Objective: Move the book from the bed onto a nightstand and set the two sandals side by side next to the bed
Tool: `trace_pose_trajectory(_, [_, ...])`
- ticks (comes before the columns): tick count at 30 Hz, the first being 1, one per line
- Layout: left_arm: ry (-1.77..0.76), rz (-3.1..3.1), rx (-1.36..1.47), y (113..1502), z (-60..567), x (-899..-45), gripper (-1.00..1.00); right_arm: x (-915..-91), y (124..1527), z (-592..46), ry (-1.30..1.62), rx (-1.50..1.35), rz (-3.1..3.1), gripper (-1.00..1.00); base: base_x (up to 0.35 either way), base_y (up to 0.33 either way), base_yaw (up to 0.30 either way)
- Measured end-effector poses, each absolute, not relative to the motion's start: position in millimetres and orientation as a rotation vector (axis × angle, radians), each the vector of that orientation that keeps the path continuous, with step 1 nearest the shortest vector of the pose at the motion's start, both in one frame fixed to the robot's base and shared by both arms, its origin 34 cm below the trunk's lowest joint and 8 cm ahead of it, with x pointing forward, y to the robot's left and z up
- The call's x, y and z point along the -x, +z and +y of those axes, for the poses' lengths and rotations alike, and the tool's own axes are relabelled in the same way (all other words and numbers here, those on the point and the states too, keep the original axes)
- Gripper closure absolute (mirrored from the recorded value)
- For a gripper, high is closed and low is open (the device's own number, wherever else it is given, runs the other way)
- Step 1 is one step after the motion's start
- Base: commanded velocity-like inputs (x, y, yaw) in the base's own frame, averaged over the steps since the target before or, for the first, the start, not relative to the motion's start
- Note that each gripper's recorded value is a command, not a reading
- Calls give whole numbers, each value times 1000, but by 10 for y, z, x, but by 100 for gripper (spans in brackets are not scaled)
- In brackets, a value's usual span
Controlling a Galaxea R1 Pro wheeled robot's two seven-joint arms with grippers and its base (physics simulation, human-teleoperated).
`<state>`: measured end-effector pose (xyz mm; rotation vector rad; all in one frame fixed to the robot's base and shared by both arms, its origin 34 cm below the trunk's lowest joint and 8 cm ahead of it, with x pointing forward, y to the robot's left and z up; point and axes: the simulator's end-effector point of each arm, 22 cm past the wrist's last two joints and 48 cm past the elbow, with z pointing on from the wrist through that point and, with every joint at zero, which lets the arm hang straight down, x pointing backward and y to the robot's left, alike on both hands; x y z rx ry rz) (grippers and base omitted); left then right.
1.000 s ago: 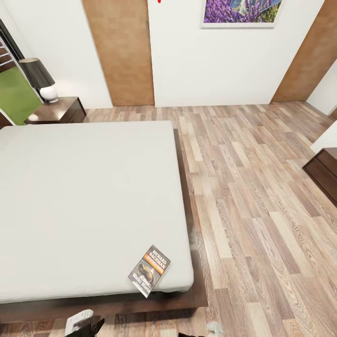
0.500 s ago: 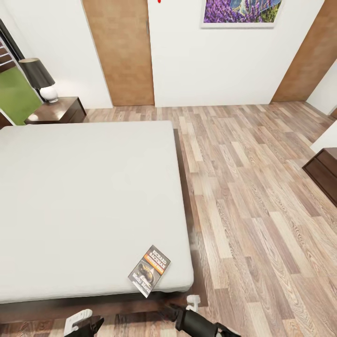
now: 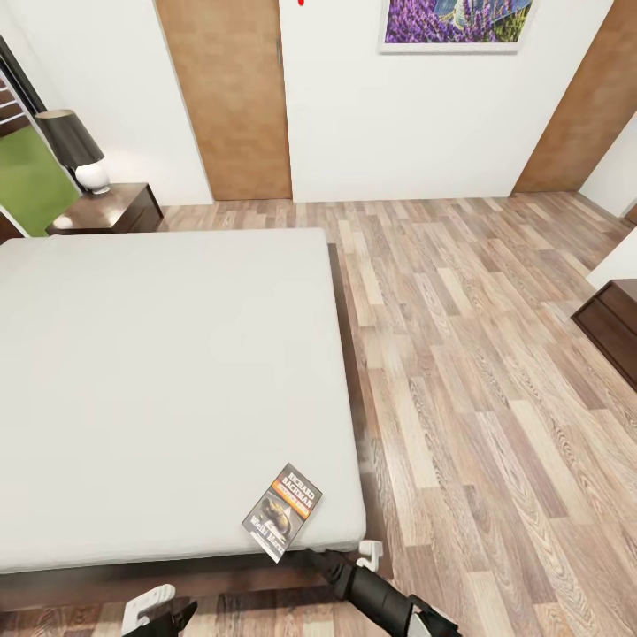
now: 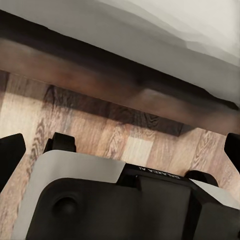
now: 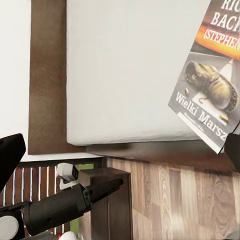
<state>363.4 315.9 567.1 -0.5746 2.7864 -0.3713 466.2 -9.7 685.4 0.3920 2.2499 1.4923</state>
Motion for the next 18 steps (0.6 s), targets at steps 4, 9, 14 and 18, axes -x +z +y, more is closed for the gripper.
trace_pose_trajectory(4, [-371,2787,576,5670,3159,-3630,-100,-4779,6886,-157,1485,-474,2206,-100,0,0,0])
trace_pose_trajectory(9, [-372,2788,578,5669,3158,-3627,-100,-5094,6959,-392,1480,-787,2052,-100,0,0,0])
trace_pose_trajectory(14, [-372,2788,578,5669,3158,-3626,-100,-5086,6998,-368,1600,-984,2015,-100,0,0,0])
trace_pose_trajectory(18, [-372,2789,578,5668,3158,-3624,-100,-5055,7002,-345,1640,-1038,2013,-100,0,0,0])
